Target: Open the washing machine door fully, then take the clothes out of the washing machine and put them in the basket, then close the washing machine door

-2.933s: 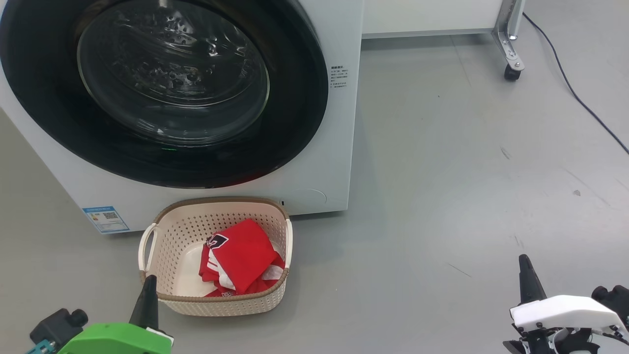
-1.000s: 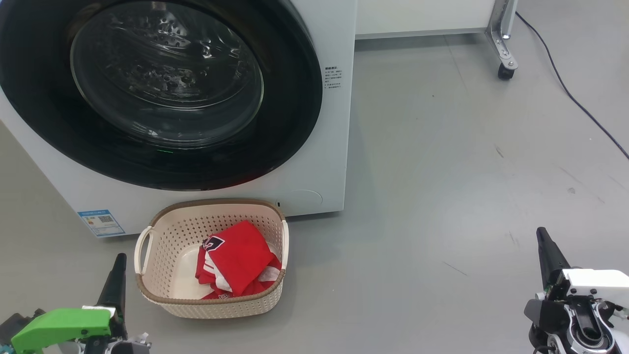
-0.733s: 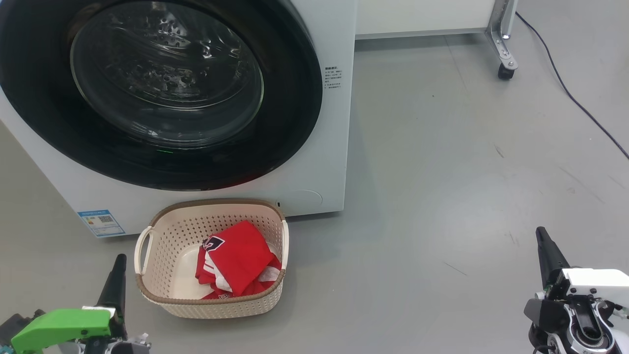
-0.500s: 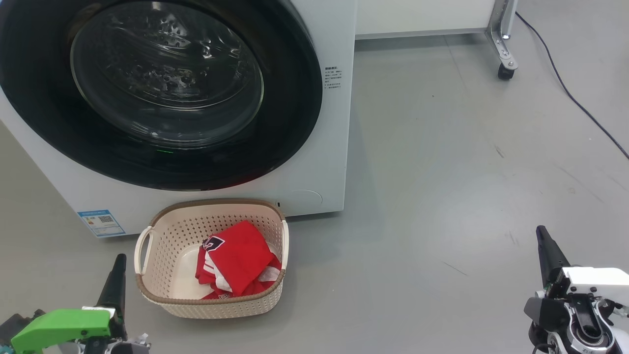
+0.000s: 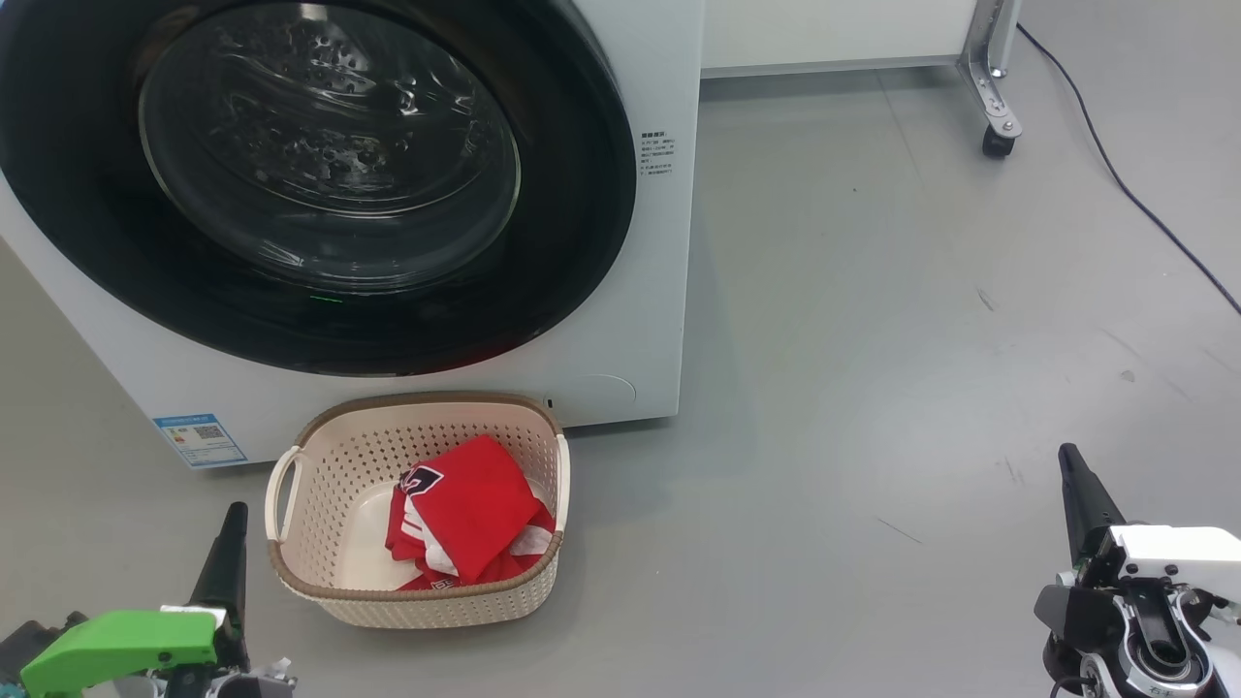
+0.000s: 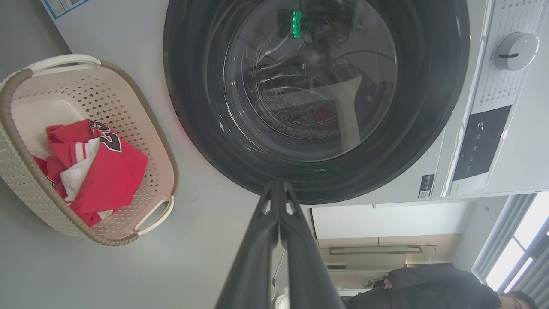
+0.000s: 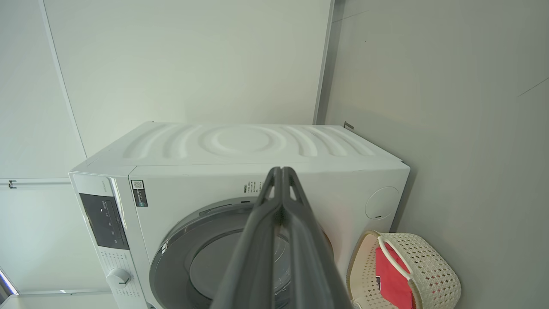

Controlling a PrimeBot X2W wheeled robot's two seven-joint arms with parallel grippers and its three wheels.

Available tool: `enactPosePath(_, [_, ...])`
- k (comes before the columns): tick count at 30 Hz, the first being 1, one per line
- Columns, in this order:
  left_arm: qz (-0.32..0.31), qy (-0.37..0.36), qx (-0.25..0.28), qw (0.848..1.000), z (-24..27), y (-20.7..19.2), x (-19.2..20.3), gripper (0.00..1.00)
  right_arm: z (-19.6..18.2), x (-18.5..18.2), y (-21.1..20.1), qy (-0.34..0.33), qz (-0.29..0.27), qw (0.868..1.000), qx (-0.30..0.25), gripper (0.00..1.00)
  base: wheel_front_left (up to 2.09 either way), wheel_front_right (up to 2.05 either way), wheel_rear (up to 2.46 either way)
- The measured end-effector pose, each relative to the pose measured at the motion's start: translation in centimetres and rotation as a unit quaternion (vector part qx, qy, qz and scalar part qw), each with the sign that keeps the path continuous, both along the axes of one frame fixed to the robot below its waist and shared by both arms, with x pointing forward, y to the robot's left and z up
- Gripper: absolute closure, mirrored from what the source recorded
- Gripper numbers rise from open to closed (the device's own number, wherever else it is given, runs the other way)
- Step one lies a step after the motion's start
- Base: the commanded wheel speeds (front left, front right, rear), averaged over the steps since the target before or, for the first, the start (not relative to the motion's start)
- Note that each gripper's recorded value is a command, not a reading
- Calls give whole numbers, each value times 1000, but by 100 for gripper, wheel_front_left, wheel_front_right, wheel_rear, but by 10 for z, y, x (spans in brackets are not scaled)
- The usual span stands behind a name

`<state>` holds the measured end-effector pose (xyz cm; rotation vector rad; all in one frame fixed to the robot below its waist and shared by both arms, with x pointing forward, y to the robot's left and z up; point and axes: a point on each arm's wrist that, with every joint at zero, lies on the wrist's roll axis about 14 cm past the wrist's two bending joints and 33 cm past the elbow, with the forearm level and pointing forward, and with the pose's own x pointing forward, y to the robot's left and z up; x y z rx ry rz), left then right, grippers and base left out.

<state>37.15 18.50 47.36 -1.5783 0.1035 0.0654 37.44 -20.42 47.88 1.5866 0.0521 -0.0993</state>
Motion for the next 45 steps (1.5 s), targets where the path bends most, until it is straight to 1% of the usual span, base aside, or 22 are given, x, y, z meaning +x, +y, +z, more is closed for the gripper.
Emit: enactPosePath(45, [0,3,-1,1000,-2,1,0,100,-1,0,-1,0,-1,1000,2,100,0,0,0])
